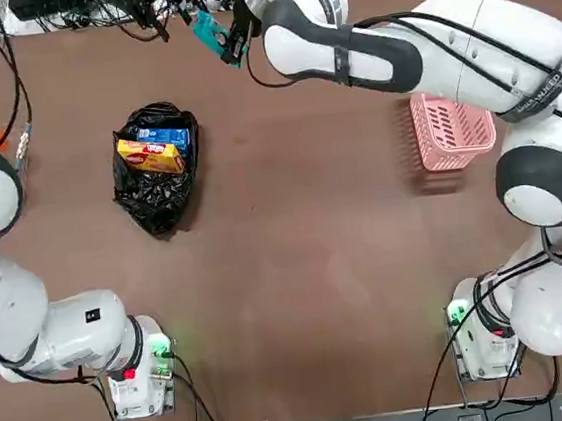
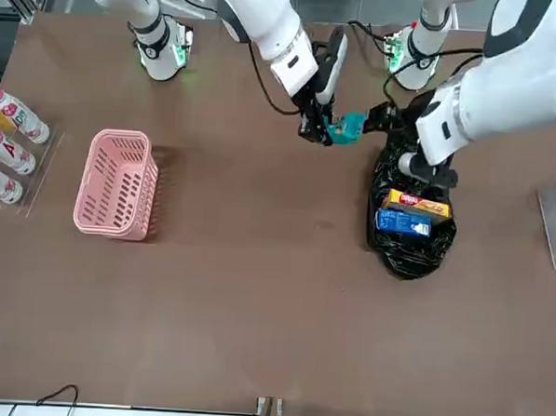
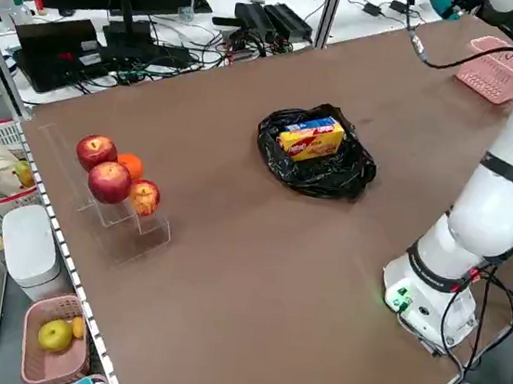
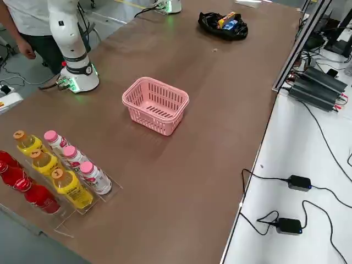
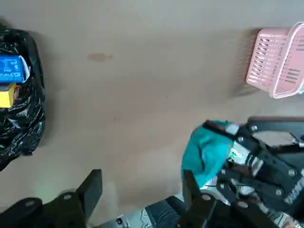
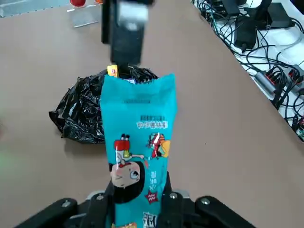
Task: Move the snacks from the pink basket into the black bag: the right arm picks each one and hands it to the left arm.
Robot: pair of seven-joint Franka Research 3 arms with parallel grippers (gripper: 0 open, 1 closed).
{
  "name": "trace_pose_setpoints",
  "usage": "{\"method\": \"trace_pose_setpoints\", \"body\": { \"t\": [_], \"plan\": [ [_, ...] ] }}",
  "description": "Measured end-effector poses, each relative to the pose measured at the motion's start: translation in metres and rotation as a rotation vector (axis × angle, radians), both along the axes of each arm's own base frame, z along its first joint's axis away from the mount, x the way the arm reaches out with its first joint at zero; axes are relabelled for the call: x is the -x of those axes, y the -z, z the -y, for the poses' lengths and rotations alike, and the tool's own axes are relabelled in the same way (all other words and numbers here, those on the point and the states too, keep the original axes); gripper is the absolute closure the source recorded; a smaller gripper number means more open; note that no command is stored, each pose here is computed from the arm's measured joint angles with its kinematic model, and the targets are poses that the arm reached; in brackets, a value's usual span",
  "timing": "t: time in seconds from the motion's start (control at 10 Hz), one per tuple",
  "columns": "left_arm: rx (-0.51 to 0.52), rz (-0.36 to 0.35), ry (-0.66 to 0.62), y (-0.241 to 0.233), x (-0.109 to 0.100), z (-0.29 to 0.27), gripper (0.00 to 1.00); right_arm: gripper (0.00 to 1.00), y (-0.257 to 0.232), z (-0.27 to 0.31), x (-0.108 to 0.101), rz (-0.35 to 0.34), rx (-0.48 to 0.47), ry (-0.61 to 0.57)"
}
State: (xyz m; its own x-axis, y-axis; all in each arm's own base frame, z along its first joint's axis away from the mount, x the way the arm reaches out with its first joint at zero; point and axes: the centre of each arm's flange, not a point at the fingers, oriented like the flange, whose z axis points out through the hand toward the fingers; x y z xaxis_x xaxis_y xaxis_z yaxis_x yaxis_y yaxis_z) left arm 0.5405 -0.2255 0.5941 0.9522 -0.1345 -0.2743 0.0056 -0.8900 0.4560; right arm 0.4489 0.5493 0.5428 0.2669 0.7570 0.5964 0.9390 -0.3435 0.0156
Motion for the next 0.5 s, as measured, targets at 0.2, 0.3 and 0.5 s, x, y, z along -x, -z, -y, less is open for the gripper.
{"method": "trace_pose_setpoints", "body": {
  "t": [0.2, 0.3, 0.5],
  "plan": [
    [0.021, -0.001, 0.003, -0.006, 0.004, 0.001, 0.23, 0.64, 0.001, -0.002, -0.001, 0.002, -0.003, 0.001],
    [0.033, 0.006, 0.012, -0.008, 0.006, 0.009, 0.23, 0.64, 0.0, -0.002, -0.001, 0.002, -0.003, 0.001],
    [0.047, 0.035, 0.013, -0.011, 0.009, 0.025, 0.23, 0.64, 0.0, -0.002, -0.001, 0.003, -0.004, 0.001]
  ]
}}
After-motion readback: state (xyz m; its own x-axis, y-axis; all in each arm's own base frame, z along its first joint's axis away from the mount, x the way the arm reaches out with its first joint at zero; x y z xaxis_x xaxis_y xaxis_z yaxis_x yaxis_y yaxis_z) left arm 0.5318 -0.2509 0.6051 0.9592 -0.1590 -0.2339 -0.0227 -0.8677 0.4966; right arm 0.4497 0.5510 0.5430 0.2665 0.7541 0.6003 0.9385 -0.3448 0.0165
